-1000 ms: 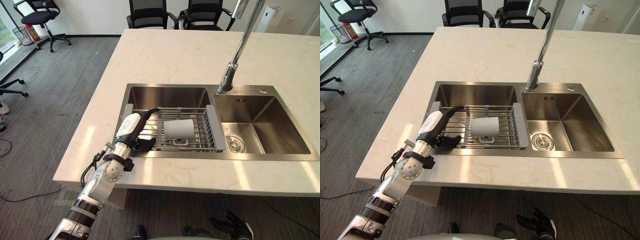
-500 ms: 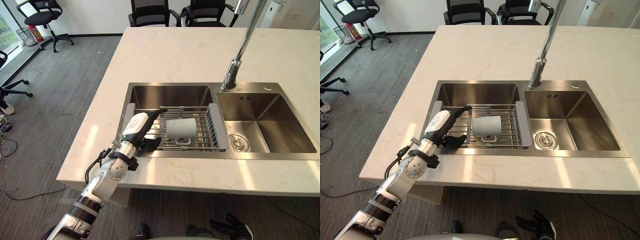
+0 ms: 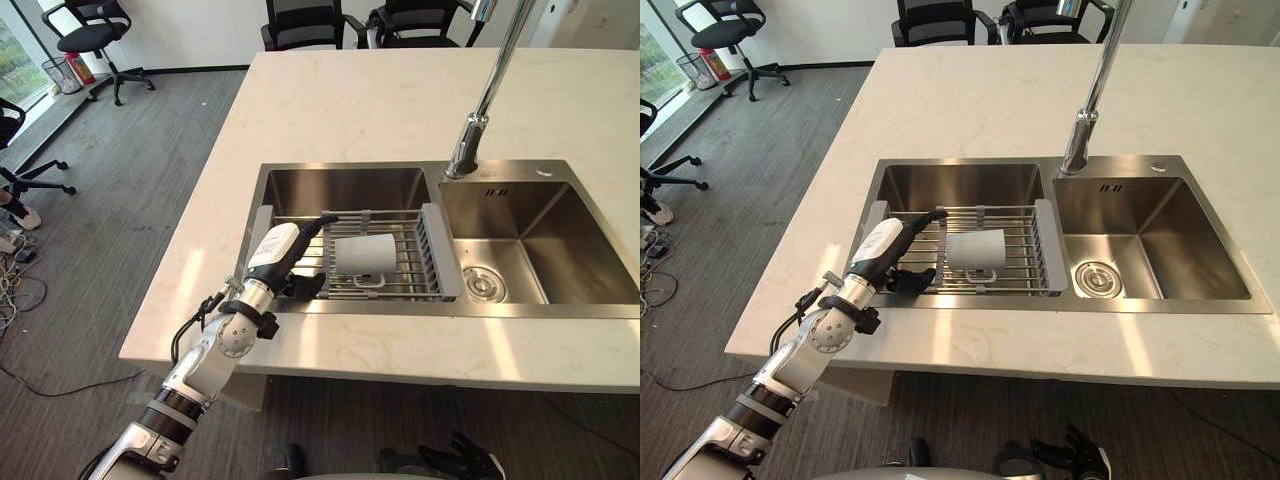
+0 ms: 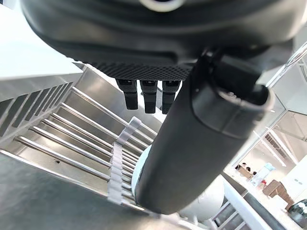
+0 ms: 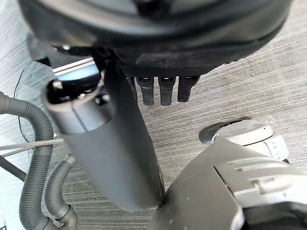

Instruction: Walk over to the sink, pick up the cup, carry it to the dishwasher, place the cup inside the dishwasher, then close the dishwasher door

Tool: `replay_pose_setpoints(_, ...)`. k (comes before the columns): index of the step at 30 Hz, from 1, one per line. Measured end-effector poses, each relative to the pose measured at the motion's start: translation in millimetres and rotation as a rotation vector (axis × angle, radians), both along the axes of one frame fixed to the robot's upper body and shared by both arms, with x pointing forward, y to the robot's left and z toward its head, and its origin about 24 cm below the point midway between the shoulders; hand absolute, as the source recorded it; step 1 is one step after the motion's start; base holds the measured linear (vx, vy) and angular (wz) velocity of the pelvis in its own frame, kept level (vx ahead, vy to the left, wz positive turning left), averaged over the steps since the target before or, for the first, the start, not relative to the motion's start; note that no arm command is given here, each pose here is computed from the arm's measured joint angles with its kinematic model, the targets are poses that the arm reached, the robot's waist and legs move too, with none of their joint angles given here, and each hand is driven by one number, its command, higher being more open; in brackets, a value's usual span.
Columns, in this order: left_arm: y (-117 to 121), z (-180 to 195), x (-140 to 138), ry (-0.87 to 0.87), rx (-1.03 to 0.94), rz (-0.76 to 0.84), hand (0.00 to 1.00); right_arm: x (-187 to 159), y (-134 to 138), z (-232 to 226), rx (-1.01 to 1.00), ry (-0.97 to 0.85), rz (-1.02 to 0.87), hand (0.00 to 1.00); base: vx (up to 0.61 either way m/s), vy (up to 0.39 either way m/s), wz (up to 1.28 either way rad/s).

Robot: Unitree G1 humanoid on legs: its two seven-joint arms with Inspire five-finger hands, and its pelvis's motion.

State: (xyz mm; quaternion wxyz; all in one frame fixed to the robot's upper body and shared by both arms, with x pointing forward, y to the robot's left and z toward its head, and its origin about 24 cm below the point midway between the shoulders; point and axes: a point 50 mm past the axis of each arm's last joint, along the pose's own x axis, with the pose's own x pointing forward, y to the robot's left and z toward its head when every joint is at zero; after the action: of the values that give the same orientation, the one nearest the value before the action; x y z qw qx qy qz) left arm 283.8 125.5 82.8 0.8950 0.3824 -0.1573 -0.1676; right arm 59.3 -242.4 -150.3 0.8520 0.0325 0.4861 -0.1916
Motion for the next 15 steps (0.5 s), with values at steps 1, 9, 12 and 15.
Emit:
replay_pose_setpoints(1, -3, 0, 0, 0.003, -0.01, -0.009, 0.9, 0, 0, 0, 0.0, 0.0, 0.0, 0.9, 0.0, 0.0, 0.0)
replay_pose_setpoints(9, -30, 2, -4, 0.009, -0.103, -0.07, 0.9, -2, 0, -1, 0.002, 0.007, -0.003, 0.9, 0.0, 0.0, 0.0)
replay_pose_setpoints(12, -30, 2, -4, 0.008, -0.103, -0.07, 0.9, -1, 0, -1, 0.001, 0.007, -0.003, 0.9, 0.0, 0.0, 0.0)
replay_pose_setpoints(15, -31, 2, -4, 0.01, -0.102, -0.073, 0.9, -1, 0, -1, 0.001, 0.008, -0.002, 0.9, 0.0, 0.0, 0.0)
